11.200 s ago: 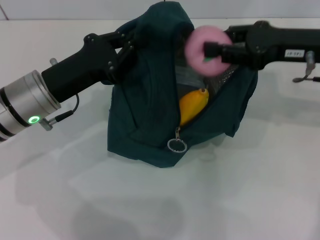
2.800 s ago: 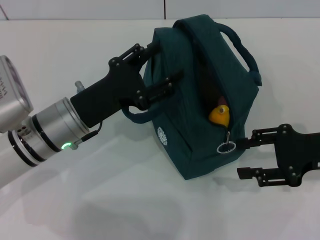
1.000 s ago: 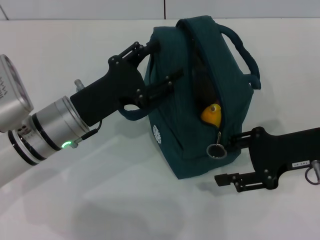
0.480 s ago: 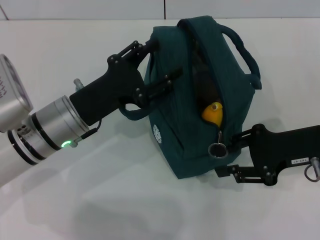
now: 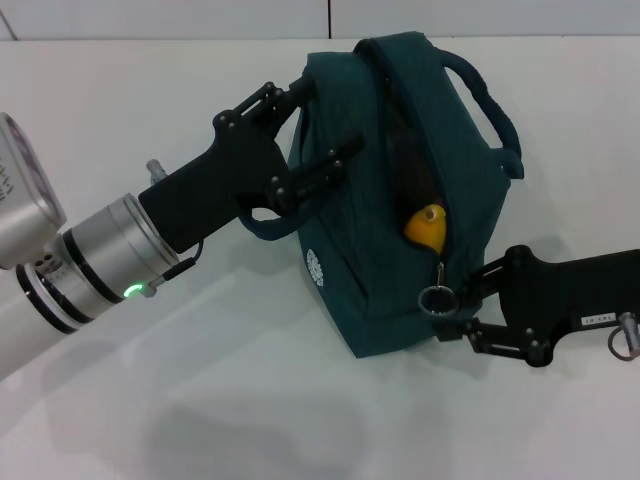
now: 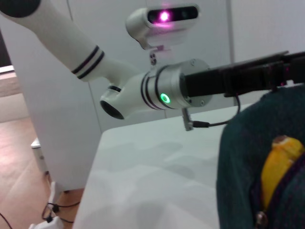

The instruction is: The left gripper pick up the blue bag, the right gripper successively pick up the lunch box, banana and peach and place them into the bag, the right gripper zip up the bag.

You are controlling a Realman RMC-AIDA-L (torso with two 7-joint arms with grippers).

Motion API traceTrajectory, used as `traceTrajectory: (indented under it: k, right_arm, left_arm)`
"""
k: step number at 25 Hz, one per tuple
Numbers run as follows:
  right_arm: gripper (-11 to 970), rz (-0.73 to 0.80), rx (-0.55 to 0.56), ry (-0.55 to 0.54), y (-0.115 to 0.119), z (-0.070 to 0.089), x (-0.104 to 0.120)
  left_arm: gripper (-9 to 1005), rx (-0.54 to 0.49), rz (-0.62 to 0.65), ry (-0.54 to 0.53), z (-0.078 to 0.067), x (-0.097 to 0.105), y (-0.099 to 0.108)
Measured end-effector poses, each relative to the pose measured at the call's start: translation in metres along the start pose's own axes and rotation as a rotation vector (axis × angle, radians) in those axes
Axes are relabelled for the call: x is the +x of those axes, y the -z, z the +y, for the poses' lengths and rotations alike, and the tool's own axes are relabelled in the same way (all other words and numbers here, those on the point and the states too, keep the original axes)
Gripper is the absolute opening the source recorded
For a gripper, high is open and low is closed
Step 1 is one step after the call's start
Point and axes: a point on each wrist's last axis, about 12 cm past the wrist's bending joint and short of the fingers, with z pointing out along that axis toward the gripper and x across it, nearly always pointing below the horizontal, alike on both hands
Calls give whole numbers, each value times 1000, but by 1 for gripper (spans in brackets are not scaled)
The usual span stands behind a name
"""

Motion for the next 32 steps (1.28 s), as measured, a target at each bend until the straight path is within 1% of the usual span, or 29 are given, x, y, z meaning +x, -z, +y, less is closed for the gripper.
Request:
traceTrajectory:
  k: [6, 9, 12, 15, 20, 26, 28, 32]
  right_arm:
    - [275, -6, 51, -2, 0, -5, 1]
    - [201, -8, 55, 7, 0, -5, 1]
    - [127, -9, 52, 30, 0, -5, 0]
    - [133, -15, 54, 56, 0, -5, 0]
    - [29, -29, 50, 104, 0, -4, -1]
    - [22, -52, 46, 149, -1, -6, -7]
    - [22, -60, 50, 161, -1, -7, -10]
    - [22, -71, 56, 187, -1, -8, -13]
  left_arm:
    - [759, 3, -3, -6, -1, 0, 1]
    - [759, 11, -21, -24, -5, 0, 4]
    - [759, 19, -54, -58, -12, 0, 12]
    - [759, 18, -81, -98, -19, 0, 20]
    - [760, -1, -95, -148, -28, 3, 35]
    - [759, -57, -62, -173, -34, 10, 53]
    - [758, -77, -45, -179, -38, 14, 59]
    - [756, -99, -28, -200, -44, 19, 65]
